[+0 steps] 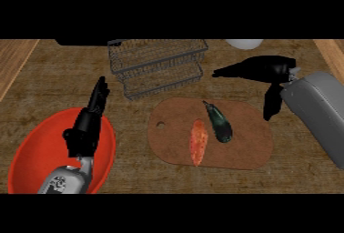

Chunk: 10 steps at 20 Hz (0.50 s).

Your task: Pick the eggplant from the cutting board and place it in the tiered basket

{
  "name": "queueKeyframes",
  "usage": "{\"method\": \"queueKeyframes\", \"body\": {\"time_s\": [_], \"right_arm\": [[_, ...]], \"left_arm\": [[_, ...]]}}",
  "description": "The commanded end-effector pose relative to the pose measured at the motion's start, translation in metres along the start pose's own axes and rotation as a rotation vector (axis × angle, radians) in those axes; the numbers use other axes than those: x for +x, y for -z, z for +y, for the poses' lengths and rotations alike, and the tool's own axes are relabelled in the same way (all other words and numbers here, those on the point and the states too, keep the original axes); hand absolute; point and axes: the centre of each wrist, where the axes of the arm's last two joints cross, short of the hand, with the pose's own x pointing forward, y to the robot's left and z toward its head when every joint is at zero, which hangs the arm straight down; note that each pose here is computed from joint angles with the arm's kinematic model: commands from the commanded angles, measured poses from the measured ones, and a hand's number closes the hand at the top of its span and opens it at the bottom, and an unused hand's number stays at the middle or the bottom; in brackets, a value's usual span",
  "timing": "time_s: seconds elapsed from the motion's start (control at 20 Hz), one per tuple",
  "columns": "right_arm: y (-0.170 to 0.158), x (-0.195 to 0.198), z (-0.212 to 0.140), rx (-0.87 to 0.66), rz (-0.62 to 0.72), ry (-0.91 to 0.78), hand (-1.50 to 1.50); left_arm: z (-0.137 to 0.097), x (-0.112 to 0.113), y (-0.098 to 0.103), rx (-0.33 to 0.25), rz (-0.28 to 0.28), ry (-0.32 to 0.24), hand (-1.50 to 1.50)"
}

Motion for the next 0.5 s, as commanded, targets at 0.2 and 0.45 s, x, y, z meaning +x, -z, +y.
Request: {"method": "queueKeyframes", "body": {"time_s": [0.2, 0.45], "right_arm": [[0.008, -0.032, 0.013, 0.072, -0.016, 0.074, -1.50], [0.031, -0.025, 0.037, 0.103, -0.036, 0.063, -1.50]], "left_arm": [[-0.009, 0.003, 0.005, 0.001, 0.008, 0.007, 0.00], [0.011, -0.012, 0.000, -0.004, 0.000, 0.010, 0.00]]}}
